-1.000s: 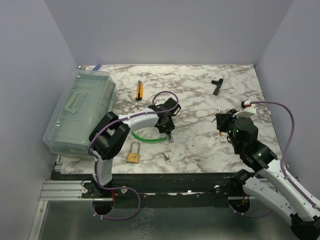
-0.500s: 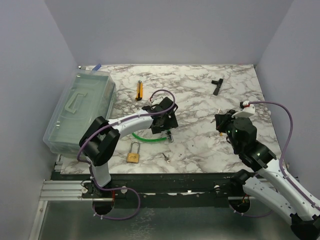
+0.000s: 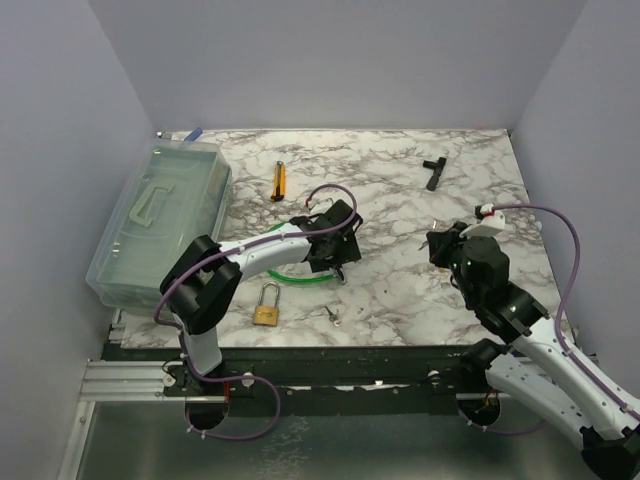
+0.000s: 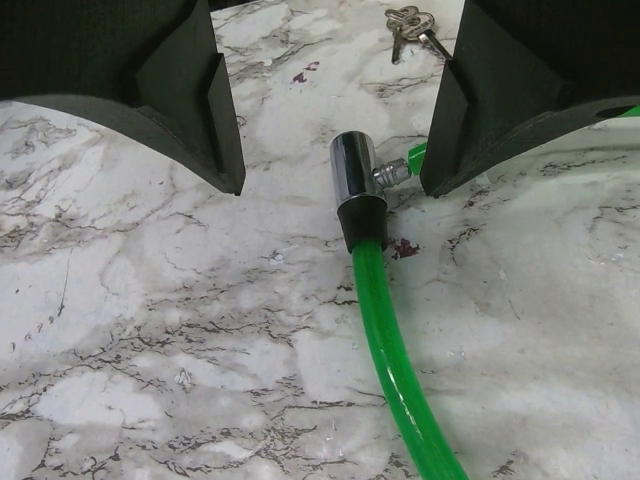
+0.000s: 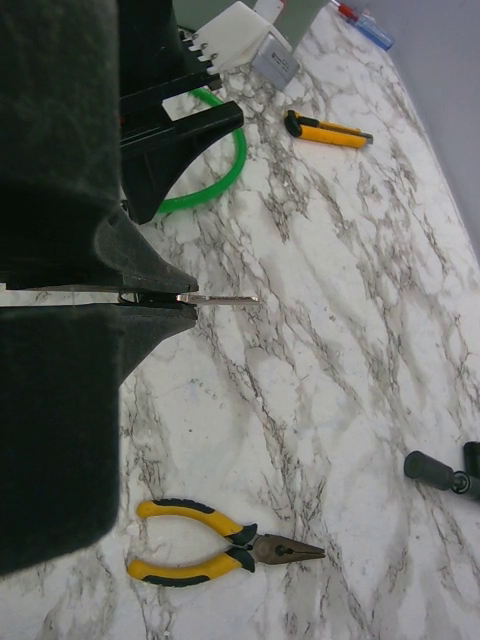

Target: Unlock with the key

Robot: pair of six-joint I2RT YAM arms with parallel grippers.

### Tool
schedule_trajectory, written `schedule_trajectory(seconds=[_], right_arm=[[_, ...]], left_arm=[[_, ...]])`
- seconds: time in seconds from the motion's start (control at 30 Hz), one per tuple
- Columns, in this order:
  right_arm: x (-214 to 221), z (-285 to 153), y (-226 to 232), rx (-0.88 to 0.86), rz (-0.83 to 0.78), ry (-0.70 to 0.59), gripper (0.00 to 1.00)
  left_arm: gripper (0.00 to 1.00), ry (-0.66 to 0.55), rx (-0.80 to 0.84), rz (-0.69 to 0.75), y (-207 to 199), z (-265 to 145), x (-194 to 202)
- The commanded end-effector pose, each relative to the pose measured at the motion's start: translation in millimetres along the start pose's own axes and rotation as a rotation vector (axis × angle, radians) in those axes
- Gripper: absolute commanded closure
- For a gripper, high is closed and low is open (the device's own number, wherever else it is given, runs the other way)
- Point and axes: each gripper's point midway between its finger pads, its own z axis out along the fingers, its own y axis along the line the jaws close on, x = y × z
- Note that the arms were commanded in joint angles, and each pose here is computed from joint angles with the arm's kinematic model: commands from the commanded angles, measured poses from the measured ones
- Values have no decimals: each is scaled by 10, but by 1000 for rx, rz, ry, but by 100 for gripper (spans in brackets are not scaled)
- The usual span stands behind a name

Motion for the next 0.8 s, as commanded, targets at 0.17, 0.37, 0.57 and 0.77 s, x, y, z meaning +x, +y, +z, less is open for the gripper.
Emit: schedule_trajectory(seconds=[0.17,0.37,0.57,0.77], right_arm=[[21,4,-5,-11,12,-11,100],[28,-3,-3,-15,12,-9,100],[49,-5,-7,-18,16,-6,100],[60,-8,-3,-21,19,-2,99]], left_arm=[[26,3,-47,0,44,167,83],[29,16,-57,9,40,253,113],[40,16,-74,17,55,325,119],[54,12,-88,41,71,384,108]])
